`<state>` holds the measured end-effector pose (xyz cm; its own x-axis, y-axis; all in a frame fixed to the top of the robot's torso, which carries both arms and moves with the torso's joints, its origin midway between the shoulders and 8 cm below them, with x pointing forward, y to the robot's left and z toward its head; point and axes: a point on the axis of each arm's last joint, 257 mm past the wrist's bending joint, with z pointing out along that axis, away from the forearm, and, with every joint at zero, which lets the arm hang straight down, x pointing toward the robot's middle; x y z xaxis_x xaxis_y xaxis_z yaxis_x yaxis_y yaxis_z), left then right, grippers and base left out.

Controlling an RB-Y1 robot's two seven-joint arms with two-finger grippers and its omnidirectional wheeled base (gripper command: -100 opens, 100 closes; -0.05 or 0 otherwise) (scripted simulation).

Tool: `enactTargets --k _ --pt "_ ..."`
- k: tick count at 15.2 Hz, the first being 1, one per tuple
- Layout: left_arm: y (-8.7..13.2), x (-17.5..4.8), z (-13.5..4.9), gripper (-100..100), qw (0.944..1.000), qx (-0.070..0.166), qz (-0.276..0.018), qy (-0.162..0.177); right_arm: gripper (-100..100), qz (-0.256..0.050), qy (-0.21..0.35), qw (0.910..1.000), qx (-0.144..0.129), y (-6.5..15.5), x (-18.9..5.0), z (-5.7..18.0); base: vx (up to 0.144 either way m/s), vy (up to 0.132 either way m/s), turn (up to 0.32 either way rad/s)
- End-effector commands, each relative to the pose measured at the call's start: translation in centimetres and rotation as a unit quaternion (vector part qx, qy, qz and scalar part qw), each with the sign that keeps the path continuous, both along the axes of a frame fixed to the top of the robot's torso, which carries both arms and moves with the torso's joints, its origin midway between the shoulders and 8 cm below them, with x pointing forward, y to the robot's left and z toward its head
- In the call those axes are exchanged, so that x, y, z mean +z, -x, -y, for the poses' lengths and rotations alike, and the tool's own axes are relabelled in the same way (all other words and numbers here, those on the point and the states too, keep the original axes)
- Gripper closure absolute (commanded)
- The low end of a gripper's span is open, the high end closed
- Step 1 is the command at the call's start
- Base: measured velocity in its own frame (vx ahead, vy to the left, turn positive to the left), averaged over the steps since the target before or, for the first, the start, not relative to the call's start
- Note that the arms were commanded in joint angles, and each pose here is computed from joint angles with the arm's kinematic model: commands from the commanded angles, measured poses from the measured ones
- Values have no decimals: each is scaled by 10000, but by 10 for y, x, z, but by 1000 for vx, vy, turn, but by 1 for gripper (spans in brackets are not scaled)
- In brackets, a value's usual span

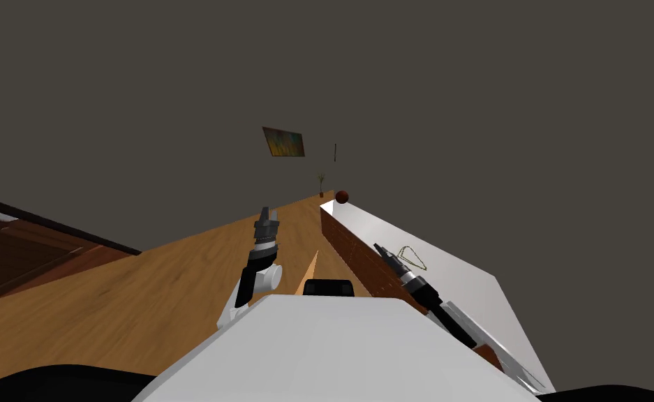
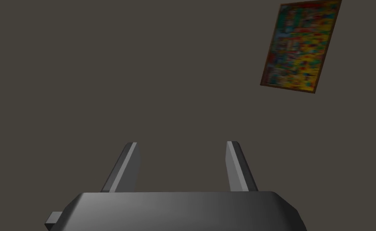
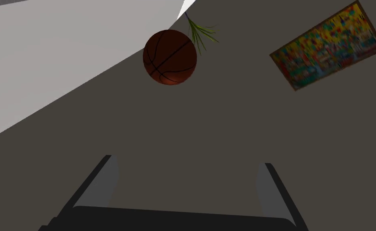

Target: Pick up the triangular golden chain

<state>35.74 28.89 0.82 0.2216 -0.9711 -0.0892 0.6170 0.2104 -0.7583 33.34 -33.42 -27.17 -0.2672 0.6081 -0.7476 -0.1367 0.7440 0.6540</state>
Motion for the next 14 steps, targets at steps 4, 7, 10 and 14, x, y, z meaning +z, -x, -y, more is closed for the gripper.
enactTargets --k 4,7,10,14 --pt "0 0 0 0 10000 0 0 0 -100 -564 978 9932 270 24 -48 32 17 36 144" --pt "0 0 0 0 10000 1 0 -1 -100 -811 1380 9864 376 35 -67 51 8 20 89" --pt "0 0 0 0 10000 0 0 0 -100 -1061 1740 9780 445 47 -86 71 9 16 133" --pt "0 0 0 0 10000 1 0 -1 -100 -1380 2392 9587 678 63 -109 100 7 7 107"
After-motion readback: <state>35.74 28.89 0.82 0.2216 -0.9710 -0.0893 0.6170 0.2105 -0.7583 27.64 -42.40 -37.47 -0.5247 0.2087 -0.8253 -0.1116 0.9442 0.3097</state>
